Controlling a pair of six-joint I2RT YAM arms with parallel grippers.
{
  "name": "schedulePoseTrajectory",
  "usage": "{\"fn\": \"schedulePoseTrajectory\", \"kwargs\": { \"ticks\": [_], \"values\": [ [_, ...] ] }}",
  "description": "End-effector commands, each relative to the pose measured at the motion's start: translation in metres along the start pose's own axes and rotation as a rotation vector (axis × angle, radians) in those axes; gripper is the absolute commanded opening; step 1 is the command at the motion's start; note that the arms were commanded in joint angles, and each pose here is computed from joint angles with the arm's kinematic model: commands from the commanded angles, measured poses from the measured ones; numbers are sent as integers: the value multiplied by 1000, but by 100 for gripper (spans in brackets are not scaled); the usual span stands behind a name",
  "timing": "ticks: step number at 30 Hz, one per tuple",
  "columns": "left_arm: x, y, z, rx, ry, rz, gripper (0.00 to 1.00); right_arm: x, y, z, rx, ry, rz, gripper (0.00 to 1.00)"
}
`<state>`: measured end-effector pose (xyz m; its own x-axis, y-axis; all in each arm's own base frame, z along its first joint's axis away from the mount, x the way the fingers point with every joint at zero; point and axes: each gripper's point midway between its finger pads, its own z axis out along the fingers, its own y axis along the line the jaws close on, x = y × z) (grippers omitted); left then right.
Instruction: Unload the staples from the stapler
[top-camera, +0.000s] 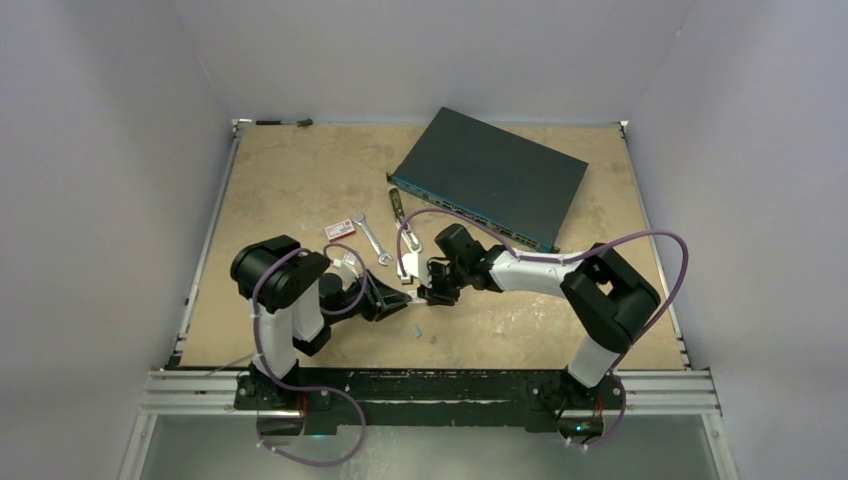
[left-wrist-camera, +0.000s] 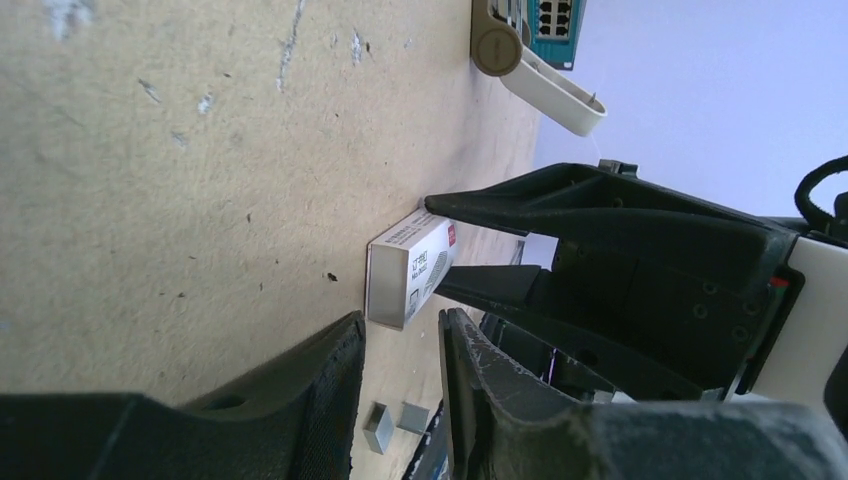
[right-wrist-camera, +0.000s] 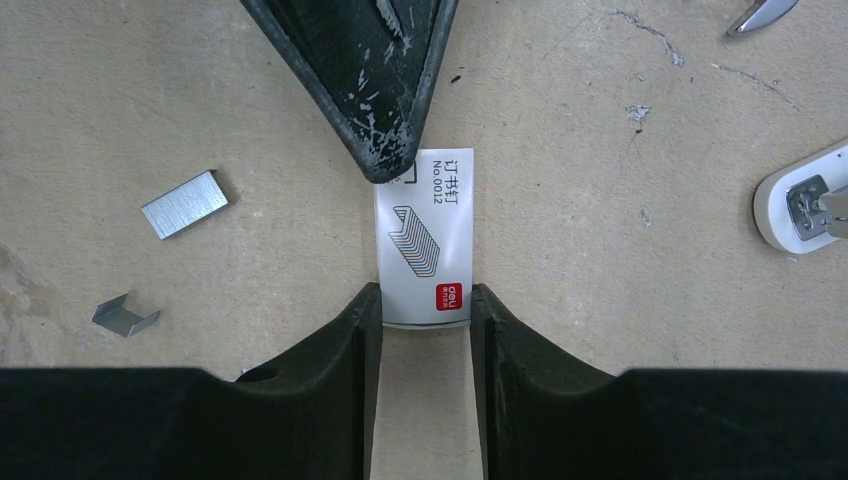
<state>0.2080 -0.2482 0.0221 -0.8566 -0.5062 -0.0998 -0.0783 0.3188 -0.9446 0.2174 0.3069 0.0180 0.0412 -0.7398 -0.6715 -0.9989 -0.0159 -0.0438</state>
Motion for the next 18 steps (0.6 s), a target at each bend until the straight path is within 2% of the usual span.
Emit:
{"fn": "schedulePoseTrajectory", "kwargs": {
  "ticks": [1, 11, 18],
  "values": [
    [-3, -55, -2, 233, -35, 111, 33, -8, -4, -3, -4, -12, -18, 36],
    [-10, -63, -5, 250, -84, 136, 32, -7, -4, -3, -3, -8, -19, 36],
    [-20, -61, -4, 200, -134, 187, 32, -5, -4, -2, -4, 0, -17, 36]
  ]
}}
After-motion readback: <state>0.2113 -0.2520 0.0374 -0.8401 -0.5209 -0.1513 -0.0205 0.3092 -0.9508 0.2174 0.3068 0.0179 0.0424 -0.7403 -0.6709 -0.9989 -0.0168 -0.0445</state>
